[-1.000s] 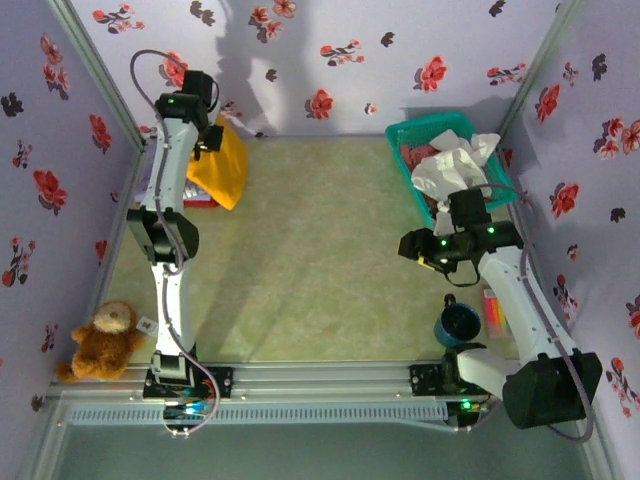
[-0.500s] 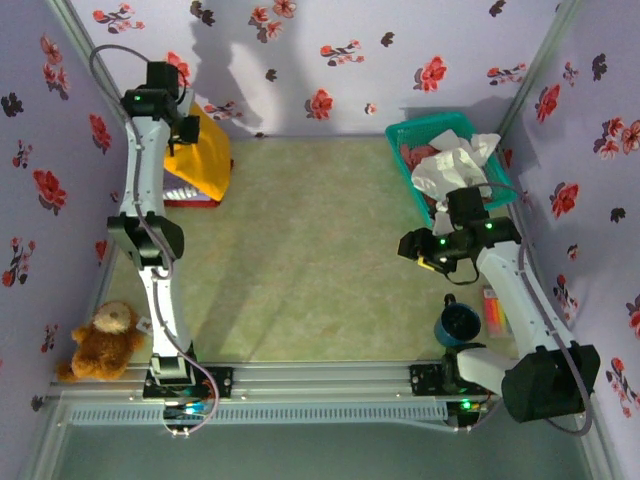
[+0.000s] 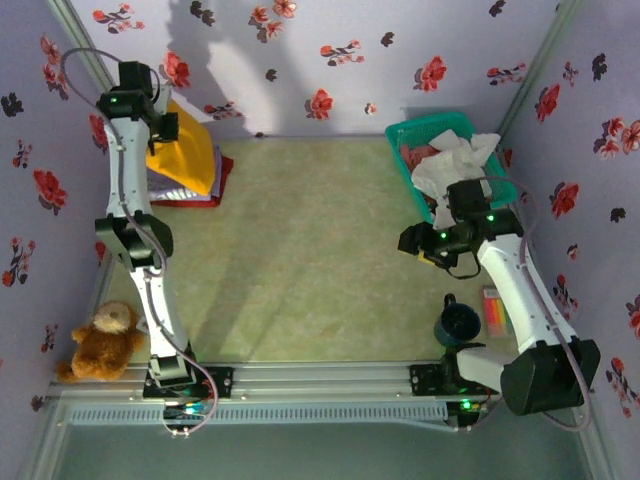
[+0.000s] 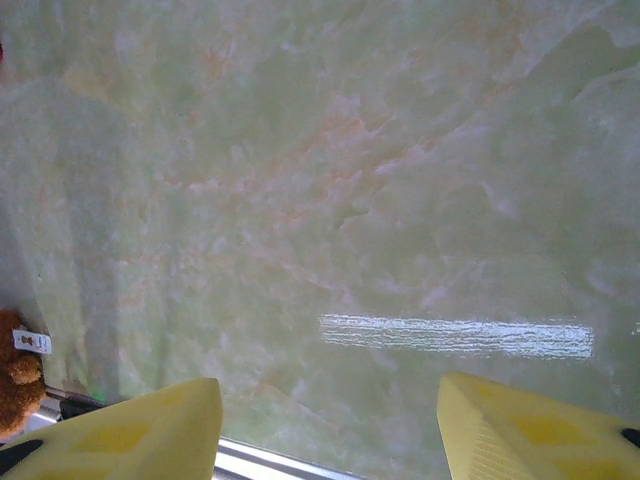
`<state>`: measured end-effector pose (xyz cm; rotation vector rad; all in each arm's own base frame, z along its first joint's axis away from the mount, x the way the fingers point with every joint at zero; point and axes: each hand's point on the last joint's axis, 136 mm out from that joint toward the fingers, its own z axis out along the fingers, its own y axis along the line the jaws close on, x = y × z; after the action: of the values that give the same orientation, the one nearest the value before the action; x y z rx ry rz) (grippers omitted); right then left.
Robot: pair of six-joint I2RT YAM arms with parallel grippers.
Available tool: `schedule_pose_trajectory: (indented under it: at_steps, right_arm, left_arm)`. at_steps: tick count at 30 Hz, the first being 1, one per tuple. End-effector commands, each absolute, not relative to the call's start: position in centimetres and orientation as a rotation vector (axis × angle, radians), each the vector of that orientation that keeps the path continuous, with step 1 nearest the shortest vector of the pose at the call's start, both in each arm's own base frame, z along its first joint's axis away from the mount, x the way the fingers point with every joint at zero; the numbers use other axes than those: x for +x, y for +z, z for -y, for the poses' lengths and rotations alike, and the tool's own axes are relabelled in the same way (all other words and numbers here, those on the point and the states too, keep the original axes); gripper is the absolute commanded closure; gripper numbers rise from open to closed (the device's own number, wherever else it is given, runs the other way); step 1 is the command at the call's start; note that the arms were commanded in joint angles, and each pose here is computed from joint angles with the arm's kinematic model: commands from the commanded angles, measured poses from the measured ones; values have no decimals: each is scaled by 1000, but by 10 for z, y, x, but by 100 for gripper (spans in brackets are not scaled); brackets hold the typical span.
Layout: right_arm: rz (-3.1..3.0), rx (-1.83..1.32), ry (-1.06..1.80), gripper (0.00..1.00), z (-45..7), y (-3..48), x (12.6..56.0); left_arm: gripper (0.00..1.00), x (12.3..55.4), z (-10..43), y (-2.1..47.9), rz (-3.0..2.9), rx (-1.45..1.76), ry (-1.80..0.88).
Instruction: Fold and stack the t-shirts
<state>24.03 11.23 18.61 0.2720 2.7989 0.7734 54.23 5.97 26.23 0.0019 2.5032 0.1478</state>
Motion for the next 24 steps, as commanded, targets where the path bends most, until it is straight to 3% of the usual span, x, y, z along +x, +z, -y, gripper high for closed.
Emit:
schedule_pose_trajectory:
  at_steps: [1, 6, 10, 24]
  right_arm:
    - [-2812, 269, 795, 40, -114, 193, 239]
    - [-2833, 272, 804, 40, -115, 191, 240]
    - [-2845, 277, 798, 40, -115, 188, 240]
    - [-2844, 292, 822, 40, -118, 171, 242]
  left_arm:
    - [100, 564, -72, 222, -2534, 29, 139]
    - [100, 571, -93, 157, -2644, -46, 117]
    - [100, 571, -112, 141, -2664, -107, 171]
    - [100, 549, -75, 256, -2481, -75, 6]
